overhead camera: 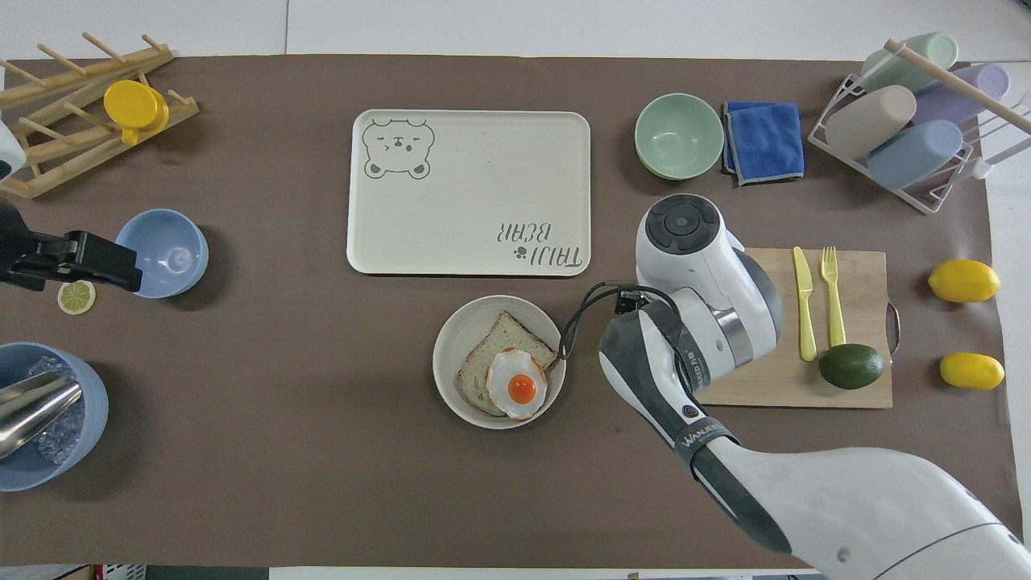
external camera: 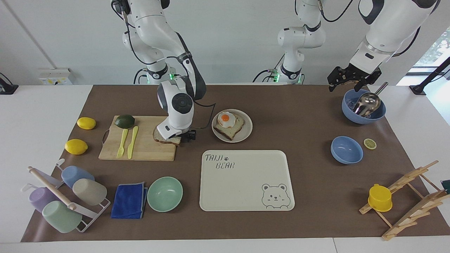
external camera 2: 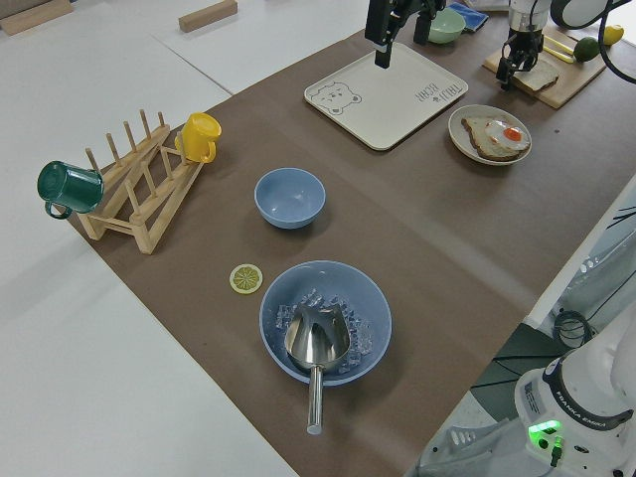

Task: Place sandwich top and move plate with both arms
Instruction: 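Grasp the bread slice with the right gripper, then lift the bread slice off the cutting board with the right gripper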

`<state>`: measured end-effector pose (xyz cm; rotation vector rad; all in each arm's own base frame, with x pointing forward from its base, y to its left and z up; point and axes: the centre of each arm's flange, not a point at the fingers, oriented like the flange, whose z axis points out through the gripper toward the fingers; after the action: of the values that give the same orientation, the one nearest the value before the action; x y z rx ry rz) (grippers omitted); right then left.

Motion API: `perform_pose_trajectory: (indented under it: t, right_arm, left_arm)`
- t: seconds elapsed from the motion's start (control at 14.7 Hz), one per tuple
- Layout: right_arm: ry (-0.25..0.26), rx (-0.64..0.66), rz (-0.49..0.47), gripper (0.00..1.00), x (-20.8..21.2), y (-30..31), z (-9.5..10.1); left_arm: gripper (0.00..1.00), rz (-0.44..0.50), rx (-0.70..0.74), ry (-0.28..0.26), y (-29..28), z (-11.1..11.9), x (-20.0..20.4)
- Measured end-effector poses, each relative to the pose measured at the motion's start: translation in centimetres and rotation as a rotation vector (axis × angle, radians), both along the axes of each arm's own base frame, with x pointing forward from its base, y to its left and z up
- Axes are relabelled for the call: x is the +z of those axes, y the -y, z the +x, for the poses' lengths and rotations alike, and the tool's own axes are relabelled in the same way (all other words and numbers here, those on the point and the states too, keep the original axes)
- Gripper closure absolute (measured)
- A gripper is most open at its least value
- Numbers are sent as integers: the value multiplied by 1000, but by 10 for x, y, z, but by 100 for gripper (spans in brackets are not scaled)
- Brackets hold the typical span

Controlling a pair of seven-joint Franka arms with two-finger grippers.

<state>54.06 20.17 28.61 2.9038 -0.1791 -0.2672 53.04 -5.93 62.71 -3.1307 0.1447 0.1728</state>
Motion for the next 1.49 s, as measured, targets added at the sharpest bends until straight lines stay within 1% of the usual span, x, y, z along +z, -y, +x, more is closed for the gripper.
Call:
perform_pose_trajectory:
  t: [0.14, 0.2, 0.27, 0.48, 0.68, 1.02, 1.22, 1.29, 1.36, 1.49]
  right_arm:
    - [0, 21, -16, 4, -1, -2, -3]
    - [0, 33, -29, 13, -1, -2, -4]
    - [-1, 37, -35, 19, -2, -1, -6]
    - [-2, 54, -49, 20, -2, -3, -8]
    - [-5, 104, -87, 17, -3, -12, -14]
    - [-3, 131, -96, 17, 3, -23, -18]
    - [-9, 153, -122, 20, 6, -27, -20]
    - [-13, 173, -136, 20, 5, -33, -23]
    - [-16, 191, -144, 23, 4, -41, -28]
    - [-18, 213, -163, 24, 2, -52, -35]
  left_arm:
    - [0, 0, 0, 0, 0, 0, 0]
    - [0, 0, 0, 0, 0, 0, 0]
    - [0, 0, 0, 0, 0, 0, 0]
    - [0, 0, 0, 0, 0, 0, 0]
    - [0, 0, 0, 0, 0, 0, 0]
    - [0, 0, 0, 0, 0, 0, 0]
    - [0, 0, 0, 0, 0, 0, 0]
    - [0, 0, 0, 0, 0, 0, 0]
    - [0, 0, 0, 0, 0, 0, 0]
    - [0, 0, 0, 0, 0, 0, 0]
